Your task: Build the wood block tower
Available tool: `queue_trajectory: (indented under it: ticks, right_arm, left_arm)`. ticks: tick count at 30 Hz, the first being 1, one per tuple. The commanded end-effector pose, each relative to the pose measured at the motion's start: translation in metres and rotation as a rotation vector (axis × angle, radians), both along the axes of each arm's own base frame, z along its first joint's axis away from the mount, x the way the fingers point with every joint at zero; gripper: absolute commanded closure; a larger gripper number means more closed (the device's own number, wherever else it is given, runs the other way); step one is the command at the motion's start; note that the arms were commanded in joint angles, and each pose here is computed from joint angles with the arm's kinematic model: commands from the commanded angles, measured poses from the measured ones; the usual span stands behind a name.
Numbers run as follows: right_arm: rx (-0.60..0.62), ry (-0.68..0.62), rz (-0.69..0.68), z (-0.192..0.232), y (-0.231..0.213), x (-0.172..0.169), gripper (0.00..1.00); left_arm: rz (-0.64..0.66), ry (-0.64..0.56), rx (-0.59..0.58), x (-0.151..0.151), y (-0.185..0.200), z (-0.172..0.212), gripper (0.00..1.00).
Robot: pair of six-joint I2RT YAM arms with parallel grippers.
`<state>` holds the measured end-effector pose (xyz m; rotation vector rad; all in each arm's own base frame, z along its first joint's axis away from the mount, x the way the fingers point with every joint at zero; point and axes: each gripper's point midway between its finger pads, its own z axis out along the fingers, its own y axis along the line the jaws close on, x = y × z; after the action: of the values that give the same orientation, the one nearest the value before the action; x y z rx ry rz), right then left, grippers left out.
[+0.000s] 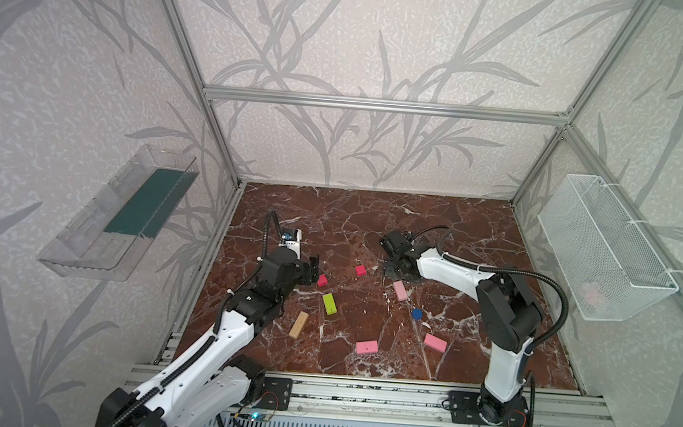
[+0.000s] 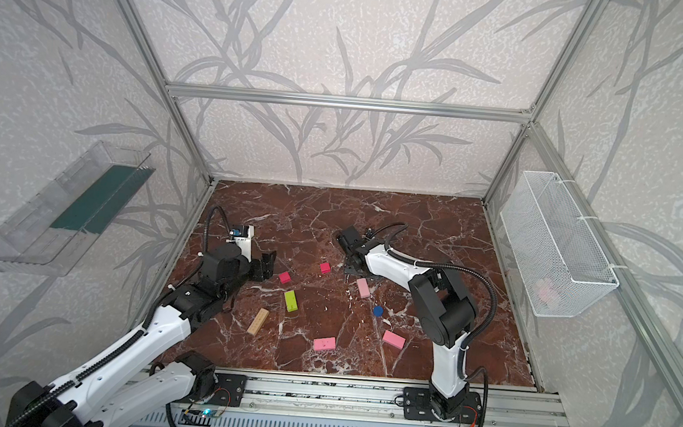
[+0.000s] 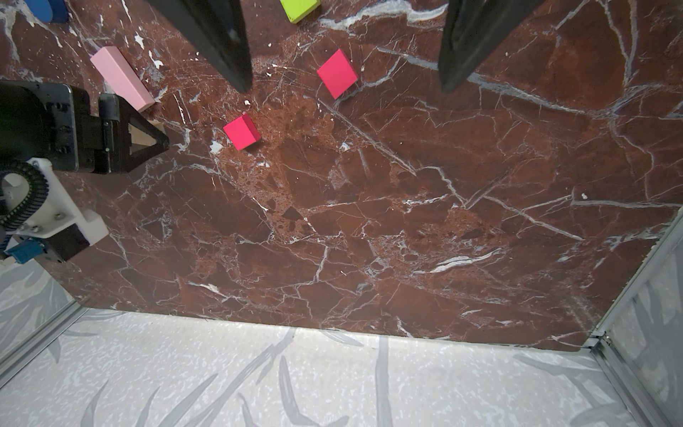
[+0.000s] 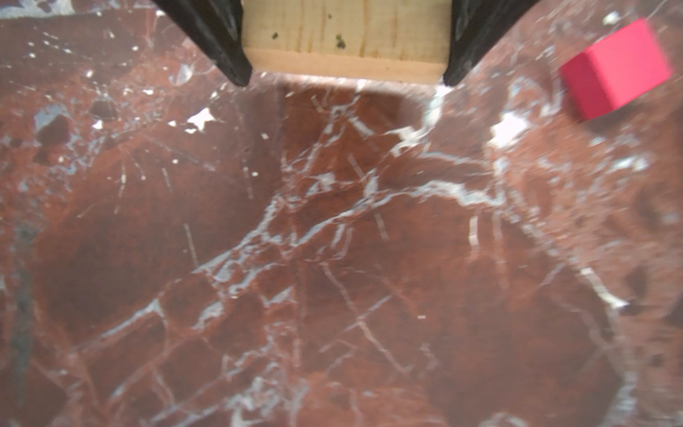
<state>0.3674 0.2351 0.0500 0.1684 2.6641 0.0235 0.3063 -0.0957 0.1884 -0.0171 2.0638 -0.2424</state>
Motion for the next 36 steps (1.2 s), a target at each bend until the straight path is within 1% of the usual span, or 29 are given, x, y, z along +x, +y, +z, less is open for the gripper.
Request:
queue_trajectory:
  ticks: [1,6,9,13,25,36]
  right_arm:
    - [0.020,-0.027,0.059,0.027,0.016,-0.006,0.38]
    - [0.029,-0.017,0.134,0.026,0.042,-0.021,0.38]
    - [0.062,0.007,0.176,0.019,0.061,-0.031,0.38]
    - [0.065,0.033,0.204,0.009,0.071,-0.040,0.38]
    - [0.047,0.086,0.199,-0.018,0.063,-0.051,0.38]
    - [0.011,0.131,0.132,-0.035,0.026,-0.055,0.38]
  left_arm:
    - [0.010,0.006,0.014,-0.005,0.004,-0.001,0.23]
    - [0.013,0.004,0.014,-0.007,0.005,0.000,0.23]
    - [0.013,0.002,0.011,-0.008,0.006,0.001,0.23]
    - [0.015,0.000,0.009,-0.009,0.007,0.002,0.23]
    - [0.024,-0.003,0.016,-0.010,0.009,0.002,0.23]
    - [0.019,0.004,0.033,-0.008,0.009,-0.001,0.23]
